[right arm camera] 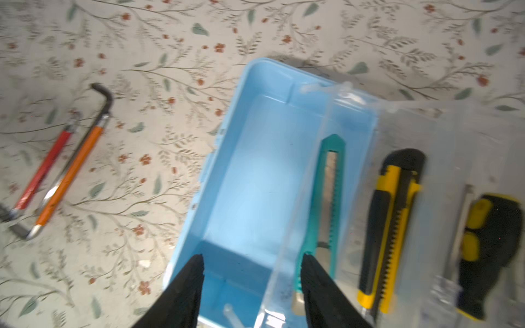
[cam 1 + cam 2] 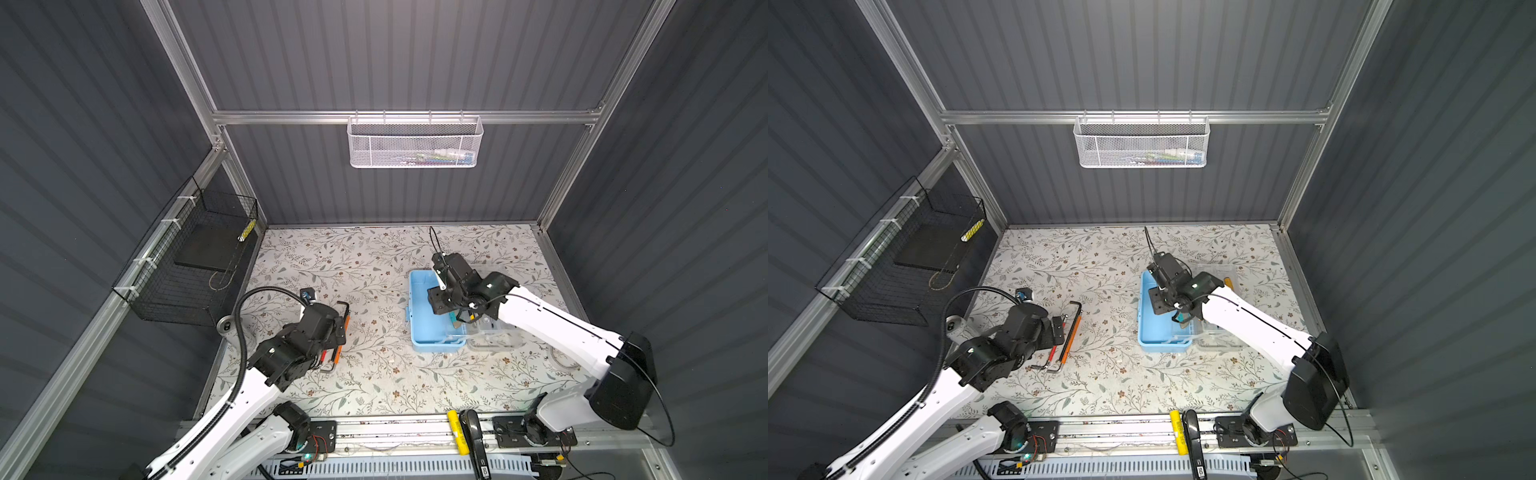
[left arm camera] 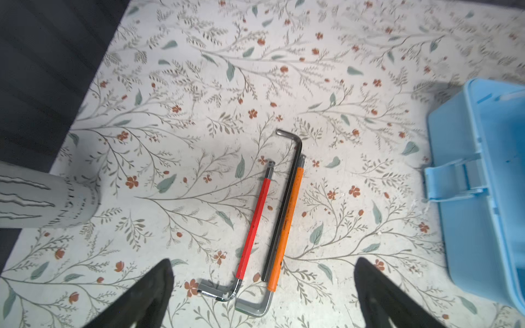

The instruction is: Pack the tool kit

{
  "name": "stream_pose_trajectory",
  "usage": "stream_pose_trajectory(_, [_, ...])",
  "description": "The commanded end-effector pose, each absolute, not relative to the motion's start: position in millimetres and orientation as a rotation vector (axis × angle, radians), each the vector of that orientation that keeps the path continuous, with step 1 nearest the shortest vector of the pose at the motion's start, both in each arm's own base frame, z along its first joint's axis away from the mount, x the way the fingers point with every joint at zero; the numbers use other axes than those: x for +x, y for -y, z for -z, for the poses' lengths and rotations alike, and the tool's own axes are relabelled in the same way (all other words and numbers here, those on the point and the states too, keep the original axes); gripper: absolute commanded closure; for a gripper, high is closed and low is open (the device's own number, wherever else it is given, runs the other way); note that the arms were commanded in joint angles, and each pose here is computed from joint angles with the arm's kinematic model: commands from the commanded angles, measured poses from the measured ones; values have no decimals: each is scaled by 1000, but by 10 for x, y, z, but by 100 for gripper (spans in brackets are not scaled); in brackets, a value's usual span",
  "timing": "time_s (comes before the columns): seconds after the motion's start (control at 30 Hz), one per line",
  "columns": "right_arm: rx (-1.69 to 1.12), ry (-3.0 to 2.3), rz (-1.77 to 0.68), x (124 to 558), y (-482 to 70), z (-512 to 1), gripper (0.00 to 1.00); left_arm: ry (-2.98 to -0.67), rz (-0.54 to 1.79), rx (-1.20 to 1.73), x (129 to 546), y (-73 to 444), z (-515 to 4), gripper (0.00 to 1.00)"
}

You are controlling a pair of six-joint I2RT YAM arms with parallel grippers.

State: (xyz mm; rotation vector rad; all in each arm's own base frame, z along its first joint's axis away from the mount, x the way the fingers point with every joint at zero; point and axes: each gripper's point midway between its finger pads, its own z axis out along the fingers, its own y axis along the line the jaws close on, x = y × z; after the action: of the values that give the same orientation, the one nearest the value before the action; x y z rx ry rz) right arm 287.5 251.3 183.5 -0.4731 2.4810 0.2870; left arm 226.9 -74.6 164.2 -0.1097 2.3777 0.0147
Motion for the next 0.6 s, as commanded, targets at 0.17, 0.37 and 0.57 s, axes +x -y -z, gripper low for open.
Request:
stream_pose_trajectory(0.17, [-586, -2473, -600, 2264, -3021, -1633, 43, -2454, -23, -271, 2353, 746, -1058, 0])
stream_pose_trajectory(0.37, [-617, -2443, -661, 2033, -3050, -1525, 36, -2481, 80, -407, 2393, 713, -754, 0])
stream_pose_trajectory(0.57, [-640, -2389, -694, 1937, -3006, -1478, 35, -2503, 139, -449, 2446, 709, -576, 0])
